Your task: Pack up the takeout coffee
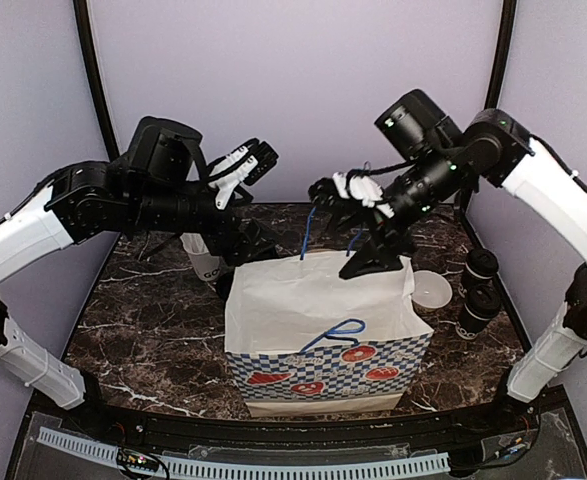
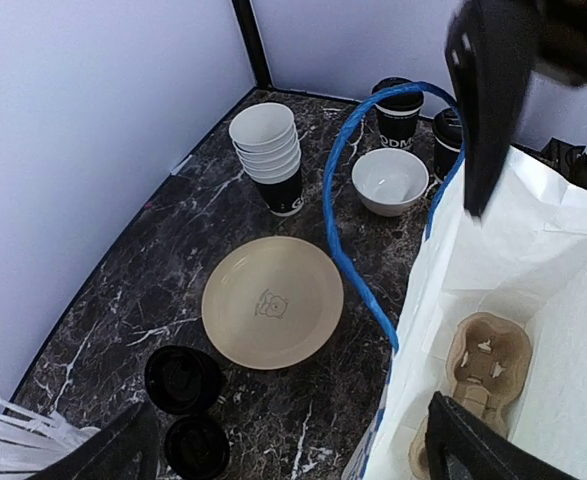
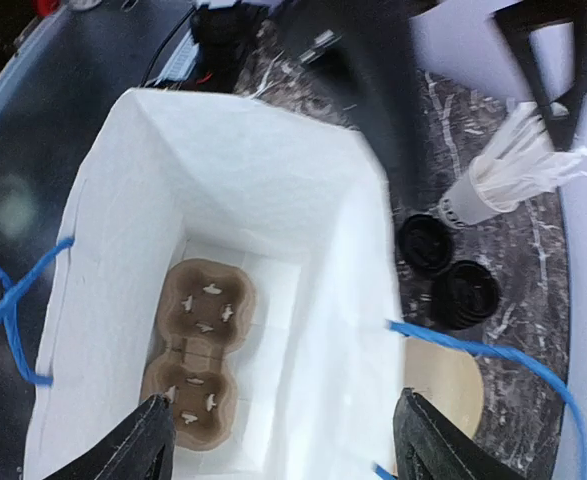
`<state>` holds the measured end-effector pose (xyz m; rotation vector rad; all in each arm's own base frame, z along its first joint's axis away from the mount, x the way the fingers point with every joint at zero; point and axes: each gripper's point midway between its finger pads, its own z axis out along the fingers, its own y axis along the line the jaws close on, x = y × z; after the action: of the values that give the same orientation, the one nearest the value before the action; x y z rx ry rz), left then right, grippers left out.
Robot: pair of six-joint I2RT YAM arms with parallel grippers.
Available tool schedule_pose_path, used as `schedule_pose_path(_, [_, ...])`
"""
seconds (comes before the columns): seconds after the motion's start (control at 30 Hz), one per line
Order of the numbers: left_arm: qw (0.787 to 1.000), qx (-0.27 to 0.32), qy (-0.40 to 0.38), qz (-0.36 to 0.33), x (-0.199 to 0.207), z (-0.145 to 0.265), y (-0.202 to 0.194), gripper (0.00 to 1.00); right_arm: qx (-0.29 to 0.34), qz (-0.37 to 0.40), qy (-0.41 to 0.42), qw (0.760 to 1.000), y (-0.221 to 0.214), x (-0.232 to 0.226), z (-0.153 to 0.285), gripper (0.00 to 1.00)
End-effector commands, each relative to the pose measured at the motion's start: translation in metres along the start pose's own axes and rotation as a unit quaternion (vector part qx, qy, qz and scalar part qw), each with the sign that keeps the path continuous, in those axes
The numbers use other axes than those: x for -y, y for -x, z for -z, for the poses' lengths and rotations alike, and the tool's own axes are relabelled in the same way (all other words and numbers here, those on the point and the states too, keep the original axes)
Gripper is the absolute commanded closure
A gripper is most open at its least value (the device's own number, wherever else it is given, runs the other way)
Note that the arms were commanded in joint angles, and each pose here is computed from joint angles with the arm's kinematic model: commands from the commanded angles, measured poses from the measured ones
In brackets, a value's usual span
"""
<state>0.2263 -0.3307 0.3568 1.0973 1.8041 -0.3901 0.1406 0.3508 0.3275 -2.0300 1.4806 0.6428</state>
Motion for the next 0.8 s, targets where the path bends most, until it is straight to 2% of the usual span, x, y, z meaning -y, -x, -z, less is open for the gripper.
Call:
schedule_pose_path(0.0, [0.999, 0.026, -0.039, -0.009, 0.003, -0.011, 0.025, 0.06, 0.081, 0.003, -0.045, 0.996, 0.004, 0.009, 0.08, 0.25])
schedule_pose_path(0.1, [0.997, 0.019, -0.069, 0.003, 0.005, -0.037, 0.028, 0.07, 0.089, -0.031, -0.095, 0.991, -0.017, 0.028, 0.109, 0.24])
schedule_pose_path(0.23, [0.993, 0.021, -0.117, 0.008, 0.011, -0.059, 0.034, 0.18, 0.105, -0.087, -0.151, 0.979, -0.045, 0.049, 0.139, 0.25])
schedule_pose_path(0.4, [0.985, 0.02, -0.172, 0.0, 0.022, -0.07, 0.031, 0.29, 0.079, -0.195, -0.214, 0.954, -0.116, 0.08, 0.15, 0.26])
schedule_pose_path(0.63, [0.964, 0.028, -0.266, -0.004, 0.048, -0.06, 0.027, 0.44, 0.044, -0.391, -0.221, 0.893, -0.239, 0.1, 0.155, 0.36])
schedule_pose_path(0.7, [0.958, 0.032, -0.286, 0.0, 0.054, -0.053, 0.027, 0.5, -0.001, -0.428, -0.228, 0.875, -0.272, 0.096, 0.156, 0.42])
schedule_pose_path(0.77, [0.955, 0.032, -0.294, 0.004, 0.057, -0.049, 0.026, 0.58, -0.051, -0.448, -0.243, 0.859, -0.299, 0.087, 0.15, 0.43])
